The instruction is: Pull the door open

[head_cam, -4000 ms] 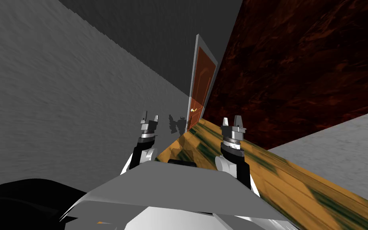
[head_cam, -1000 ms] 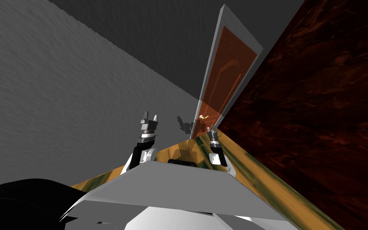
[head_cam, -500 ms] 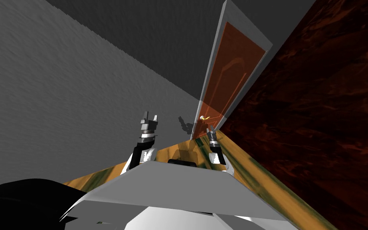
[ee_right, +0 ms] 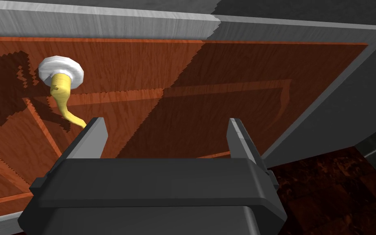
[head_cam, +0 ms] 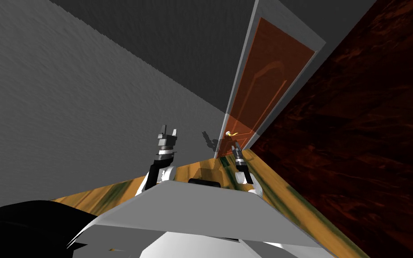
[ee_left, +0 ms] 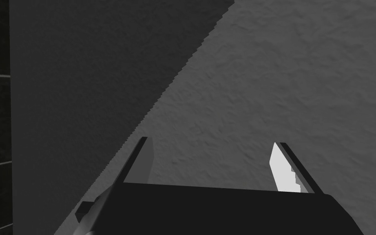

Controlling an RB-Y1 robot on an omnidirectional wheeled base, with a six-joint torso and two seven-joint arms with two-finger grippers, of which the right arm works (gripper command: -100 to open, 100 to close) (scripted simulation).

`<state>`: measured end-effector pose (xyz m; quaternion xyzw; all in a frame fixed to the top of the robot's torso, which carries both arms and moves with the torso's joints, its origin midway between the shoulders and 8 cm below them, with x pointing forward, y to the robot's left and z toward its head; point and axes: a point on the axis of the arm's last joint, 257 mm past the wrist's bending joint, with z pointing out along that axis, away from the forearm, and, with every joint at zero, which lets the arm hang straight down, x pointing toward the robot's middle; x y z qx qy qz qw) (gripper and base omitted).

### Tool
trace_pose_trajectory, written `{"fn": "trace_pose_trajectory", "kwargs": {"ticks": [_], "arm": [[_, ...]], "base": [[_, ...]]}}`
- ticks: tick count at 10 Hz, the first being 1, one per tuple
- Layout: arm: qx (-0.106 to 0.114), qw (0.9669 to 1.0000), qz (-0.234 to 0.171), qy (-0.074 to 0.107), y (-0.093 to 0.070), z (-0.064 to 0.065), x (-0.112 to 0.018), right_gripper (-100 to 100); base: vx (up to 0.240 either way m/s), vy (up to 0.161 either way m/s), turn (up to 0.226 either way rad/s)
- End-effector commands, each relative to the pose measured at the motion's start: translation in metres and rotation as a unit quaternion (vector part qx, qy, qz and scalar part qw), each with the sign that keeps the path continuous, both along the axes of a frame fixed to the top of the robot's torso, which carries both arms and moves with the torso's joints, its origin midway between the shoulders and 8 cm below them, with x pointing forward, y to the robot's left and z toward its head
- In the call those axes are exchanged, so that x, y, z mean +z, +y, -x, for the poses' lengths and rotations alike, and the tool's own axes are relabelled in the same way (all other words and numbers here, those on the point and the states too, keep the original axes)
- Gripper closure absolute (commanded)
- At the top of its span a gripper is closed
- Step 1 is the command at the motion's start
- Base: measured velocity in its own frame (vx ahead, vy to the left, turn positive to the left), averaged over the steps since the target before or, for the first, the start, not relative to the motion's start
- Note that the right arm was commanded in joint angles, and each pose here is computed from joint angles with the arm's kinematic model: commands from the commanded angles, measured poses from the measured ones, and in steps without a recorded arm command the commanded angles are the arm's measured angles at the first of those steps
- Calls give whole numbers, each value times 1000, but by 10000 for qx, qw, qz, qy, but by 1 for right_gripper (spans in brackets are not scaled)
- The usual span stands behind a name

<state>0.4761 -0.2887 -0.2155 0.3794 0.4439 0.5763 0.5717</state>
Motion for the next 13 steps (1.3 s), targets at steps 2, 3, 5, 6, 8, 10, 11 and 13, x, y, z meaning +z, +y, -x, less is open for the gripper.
{"fn": "trace_pose_trajectory", "kwargs": {"ticks": [2,3,5,6,8,10,11,13], "arm": [[6,9998,22,184,-8,-6,-18,-100],[-7,9997,24,231,-9,-5,-23,-100],[-15,9993,45,378,-17,-9,-37,-100],[-21,9992,46,396,-17,-9,-39,-100],[-40,9985,67,547,-26,-11,-53,-100],[-69,9975,89,701,-35,-13,-68,-100],[-84,9970,99,769,-39,-14,-74,-100],[-118,9958,118,904,-49,-15,-86,-100]], "base": [[35,-117,172],[24,-90,54],[27,-96,128],[12,-89,81],[28,-91,137],[20,-128,195],[21,-131,127],[23,-122,156]]}}
